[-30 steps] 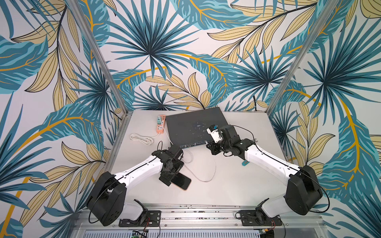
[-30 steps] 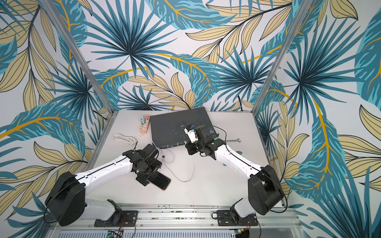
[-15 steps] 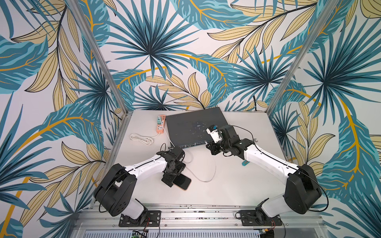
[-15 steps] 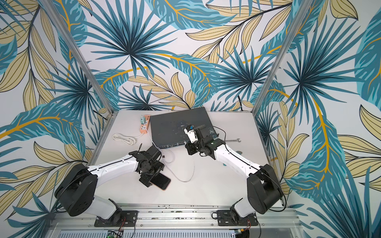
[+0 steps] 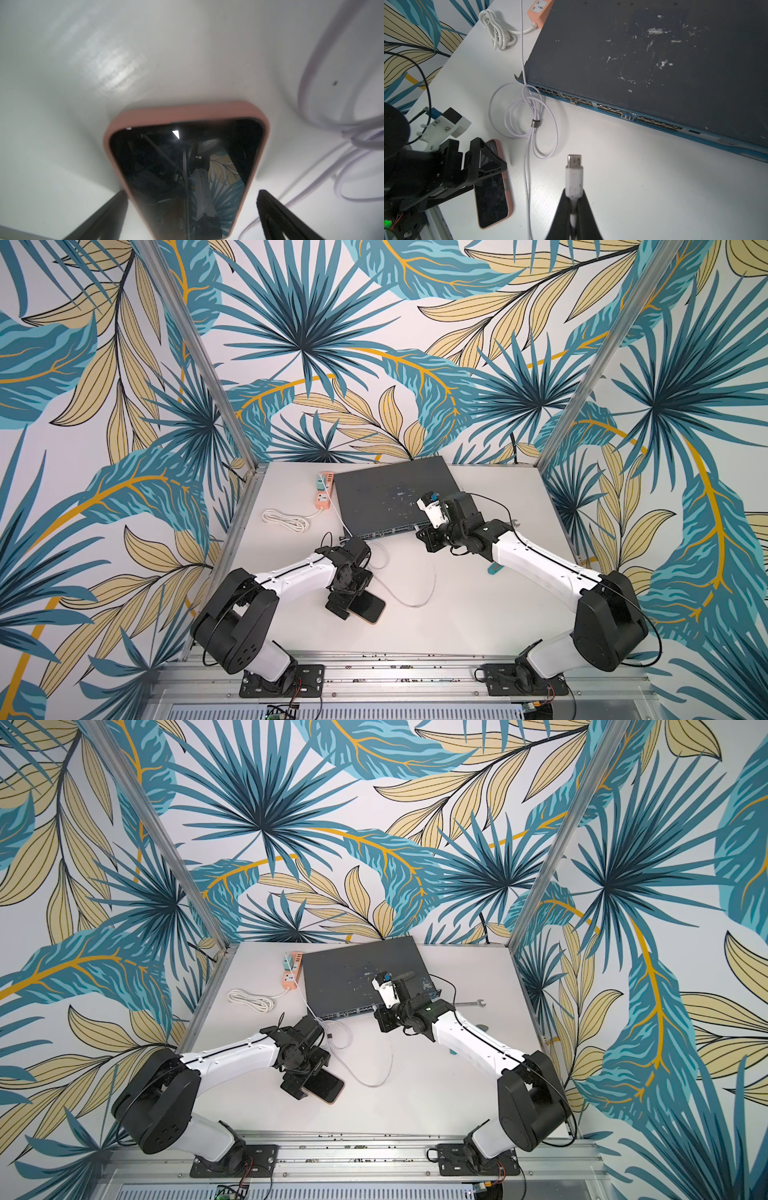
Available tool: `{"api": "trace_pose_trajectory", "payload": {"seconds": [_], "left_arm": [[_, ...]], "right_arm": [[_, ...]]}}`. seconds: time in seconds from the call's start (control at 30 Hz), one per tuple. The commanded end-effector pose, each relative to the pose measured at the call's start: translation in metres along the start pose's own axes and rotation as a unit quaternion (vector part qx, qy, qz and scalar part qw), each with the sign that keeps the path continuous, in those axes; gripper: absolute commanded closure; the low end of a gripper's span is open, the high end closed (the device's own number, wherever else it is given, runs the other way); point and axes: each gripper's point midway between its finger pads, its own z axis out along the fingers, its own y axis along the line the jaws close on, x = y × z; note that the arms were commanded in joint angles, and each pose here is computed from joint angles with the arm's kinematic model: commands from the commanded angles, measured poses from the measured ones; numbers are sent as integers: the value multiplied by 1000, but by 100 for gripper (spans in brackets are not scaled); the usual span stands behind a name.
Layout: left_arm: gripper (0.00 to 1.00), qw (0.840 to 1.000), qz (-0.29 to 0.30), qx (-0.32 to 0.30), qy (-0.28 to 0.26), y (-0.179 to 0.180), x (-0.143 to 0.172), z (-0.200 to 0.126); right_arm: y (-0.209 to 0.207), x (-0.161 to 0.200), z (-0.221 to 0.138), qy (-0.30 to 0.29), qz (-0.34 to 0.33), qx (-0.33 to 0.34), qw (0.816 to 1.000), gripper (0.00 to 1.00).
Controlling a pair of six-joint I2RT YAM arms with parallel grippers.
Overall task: Plug the charging cable into the phone
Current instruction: Pick up the phone at the center of the board.
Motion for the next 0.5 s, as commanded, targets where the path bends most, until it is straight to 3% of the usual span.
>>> {"api": "trace_pose_trajectory", "payload": {"seconds": [0.0, 0.47], "left_arm": [[0, 1000, -8, -6, -15, 2, -11, 10], [5, 999, -5, -36, -33, 10, -28, 1]], "right_arm": [[-2, 11, 8, 13, -1, -7, 1000, 100], [1, 10, 5, 6, 2, -15, 1000, 100]]}}
